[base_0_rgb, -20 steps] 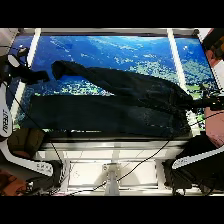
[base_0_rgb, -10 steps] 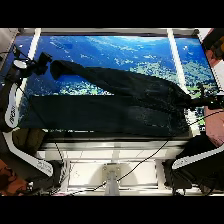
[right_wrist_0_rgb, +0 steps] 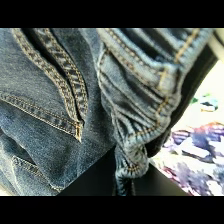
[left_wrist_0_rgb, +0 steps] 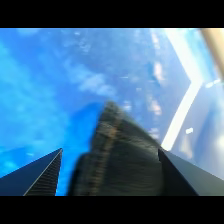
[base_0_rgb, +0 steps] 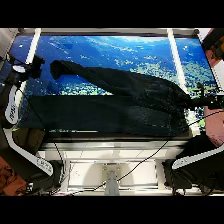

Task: Fold the clothes and pants, and hang the long-sleeved shirts on hangers.

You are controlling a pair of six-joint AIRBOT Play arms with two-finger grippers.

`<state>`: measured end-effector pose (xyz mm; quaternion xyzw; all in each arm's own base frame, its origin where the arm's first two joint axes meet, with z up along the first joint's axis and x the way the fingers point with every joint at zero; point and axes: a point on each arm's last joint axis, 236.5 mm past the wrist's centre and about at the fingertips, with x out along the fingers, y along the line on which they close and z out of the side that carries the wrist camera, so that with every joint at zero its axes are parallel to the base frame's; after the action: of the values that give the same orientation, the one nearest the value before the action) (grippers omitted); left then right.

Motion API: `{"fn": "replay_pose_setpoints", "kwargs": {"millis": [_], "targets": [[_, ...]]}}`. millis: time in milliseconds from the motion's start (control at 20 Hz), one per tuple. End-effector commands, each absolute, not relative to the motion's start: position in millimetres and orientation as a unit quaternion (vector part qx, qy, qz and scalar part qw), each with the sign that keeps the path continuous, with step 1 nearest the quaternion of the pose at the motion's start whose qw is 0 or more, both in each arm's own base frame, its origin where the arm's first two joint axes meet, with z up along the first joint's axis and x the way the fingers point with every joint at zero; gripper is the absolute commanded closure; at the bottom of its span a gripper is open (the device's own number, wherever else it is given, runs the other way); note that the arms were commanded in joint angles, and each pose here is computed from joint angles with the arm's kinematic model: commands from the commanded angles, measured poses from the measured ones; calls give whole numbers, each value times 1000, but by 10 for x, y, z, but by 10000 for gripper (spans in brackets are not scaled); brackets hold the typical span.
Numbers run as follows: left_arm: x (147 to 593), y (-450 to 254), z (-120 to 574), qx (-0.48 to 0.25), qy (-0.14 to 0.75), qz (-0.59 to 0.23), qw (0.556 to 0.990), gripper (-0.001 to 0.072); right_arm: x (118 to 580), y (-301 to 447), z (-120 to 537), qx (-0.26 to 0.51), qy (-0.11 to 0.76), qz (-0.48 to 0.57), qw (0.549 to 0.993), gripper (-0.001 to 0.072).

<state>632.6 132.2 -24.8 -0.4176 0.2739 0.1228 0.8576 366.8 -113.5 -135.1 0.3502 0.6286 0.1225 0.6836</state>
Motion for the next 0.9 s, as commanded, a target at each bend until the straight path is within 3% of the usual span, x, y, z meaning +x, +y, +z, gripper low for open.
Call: {"fn": "replay_pose_setpoints", "kwargs": {"millis": [0,300,700,750,850], "targets": [[6202,1372,-450,-374,332,116,858,15,3492,-1410,-1564,281,664,86,688,656],[6414,1109,-602,-339,372,64,862,43,3492,-1410,-1564,281,664,86,688,656],[6591,1108,-849,-363,351,86,859,72,3491,-1411,-1564,281,664,86,688,656],[6631,1097,-816,-359,342,86,864,88,3491,-1411,-1564,281,664,86,688,656],[6697,1015,-758,-318,333,68,885,213,3490,-1412,-1564,281,664,85,688,657]]}}
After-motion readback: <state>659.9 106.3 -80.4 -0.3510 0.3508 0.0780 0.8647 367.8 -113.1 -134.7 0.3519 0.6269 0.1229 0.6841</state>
